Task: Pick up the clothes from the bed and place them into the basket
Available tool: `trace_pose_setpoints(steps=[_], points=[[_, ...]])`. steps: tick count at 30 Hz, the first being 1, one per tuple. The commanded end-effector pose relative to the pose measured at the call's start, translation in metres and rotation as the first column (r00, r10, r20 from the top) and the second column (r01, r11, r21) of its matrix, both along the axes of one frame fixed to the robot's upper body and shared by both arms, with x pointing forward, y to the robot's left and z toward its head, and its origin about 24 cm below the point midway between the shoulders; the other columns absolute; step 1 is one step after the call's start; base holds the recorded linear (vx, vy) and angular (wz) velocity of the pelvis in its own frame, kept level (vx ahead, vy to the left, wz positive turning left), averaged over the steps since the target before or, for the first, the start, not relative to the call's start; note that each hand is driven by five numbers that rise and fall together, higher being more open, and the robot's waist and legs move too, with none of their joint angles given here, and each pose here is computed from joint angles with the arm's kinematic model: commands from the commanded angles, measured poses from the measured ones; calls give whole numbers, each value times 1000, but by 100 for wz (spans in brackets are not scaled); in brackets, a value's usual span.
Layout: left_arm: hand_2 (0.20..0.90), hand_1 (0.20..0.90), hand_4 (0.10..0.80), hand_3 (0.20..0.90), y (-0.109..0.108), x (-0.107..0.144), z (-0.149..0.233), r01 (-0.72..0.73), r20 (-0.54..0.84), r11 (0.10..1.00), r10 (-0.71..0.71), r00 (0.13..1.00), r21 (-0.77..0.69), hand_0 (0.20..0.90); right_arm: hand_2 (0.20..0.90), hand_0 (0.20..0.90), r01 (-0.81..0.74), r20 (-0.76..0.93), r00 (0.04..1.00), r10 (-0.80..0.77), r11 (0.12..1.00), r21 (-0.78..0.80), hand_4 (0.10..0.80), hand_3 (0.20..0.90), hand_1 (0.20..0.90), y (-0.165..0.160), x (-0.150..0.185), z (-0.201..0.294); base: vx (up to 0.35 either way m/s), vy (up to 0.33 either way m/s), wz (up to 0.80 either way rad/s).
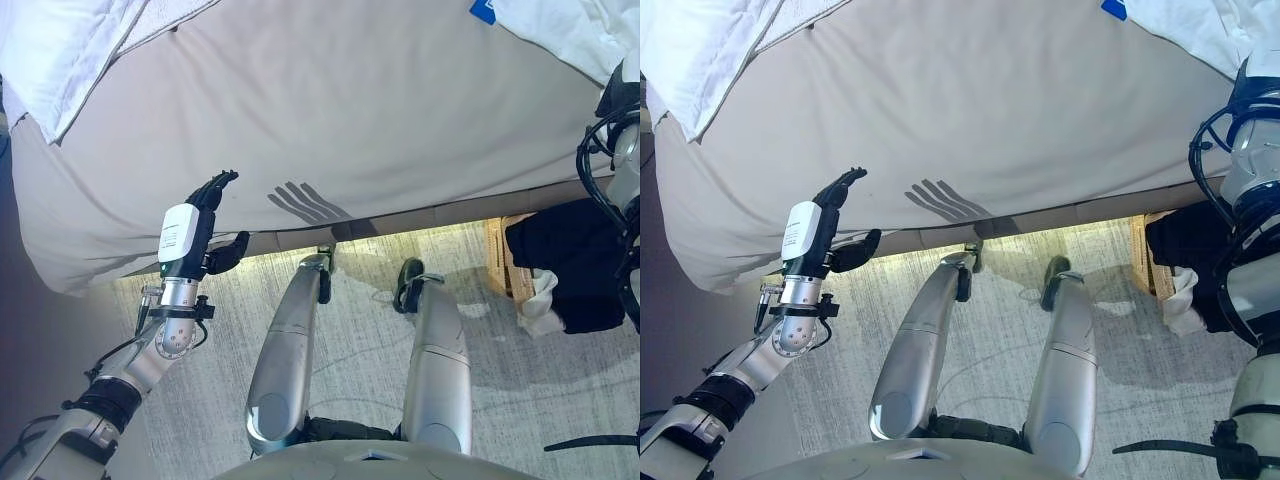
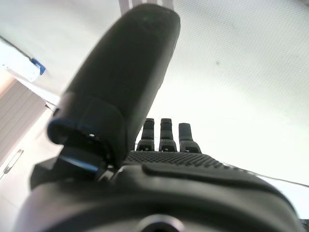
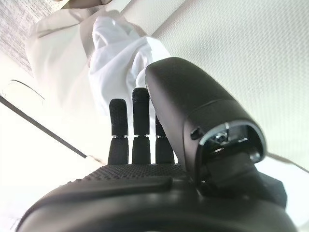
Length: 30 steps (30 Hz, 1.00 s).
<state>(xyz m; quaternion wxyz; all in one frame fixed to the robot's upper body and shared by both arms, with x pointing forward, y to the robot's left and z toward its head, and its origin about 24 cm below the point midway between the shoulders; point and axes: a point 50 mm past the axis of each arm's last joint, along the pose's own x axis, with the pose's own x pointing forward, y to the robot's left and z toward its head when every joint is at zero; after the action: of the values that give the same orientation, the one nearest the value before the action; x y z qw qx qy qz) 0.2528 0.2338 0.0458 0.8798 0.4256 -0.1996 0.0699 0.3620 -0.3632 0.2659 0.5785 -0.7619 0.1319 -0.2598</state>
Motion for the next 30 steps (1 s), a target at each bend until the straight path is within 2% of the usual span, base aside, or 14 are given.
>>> trace_pose_setpoints(steps=[1,7,13,22,26,27,28,30], points=[[900,900,800,900,17,0,29,-37,152,998,45,987,-53,900,300,300,48,184,982,-30,995,-92,100,200,300,-26,-27,45,-27,38,-4],[900,900,800,900,18,3,29,-43,148,998,50,988,-47,900,300,300,-20,259,966,20,1000,-2,100,200,300,-30,-31,43,-4,27,-3],[900,900,800,900,15,6,24,-43,117,998,47,992,-38,900,300,300,-91,307,948,85,996,7,100,200,300,-33,-37,45,69,42,-1],[900,900,800,900,13,4,9,-52,65,998,54,996,-23,900,300,300,-146,307,940,148,989,-31,100,200,300,-33,-44,46,85,31,-8],[900,900,800,900,16,3,5,-65,52,998,65,997,-15,900,300,300,-133,292,949,116,991,36,100,200,300,-39,-47,41,92,-12,-3],[900,900,800,900,16,5,6,-64,54,998,64,996,-9,900,865,865,-114,287,955,79,987,109,759,859,865,-43,-48,36,50,-64,-3],[900,900,800,900,17,6,7,-61,59,998,61,996,-6,900,900,900,-109,291,955,58,981,161,800,900,900,-45,-47,32,26,-54,-1],[900,900,800,900,16,8,8,-57,60,998,57,997,-2,900,900,900,-116,290,956,39,961,252,800,900,900,-47,-46,28,28,-47,-1]])
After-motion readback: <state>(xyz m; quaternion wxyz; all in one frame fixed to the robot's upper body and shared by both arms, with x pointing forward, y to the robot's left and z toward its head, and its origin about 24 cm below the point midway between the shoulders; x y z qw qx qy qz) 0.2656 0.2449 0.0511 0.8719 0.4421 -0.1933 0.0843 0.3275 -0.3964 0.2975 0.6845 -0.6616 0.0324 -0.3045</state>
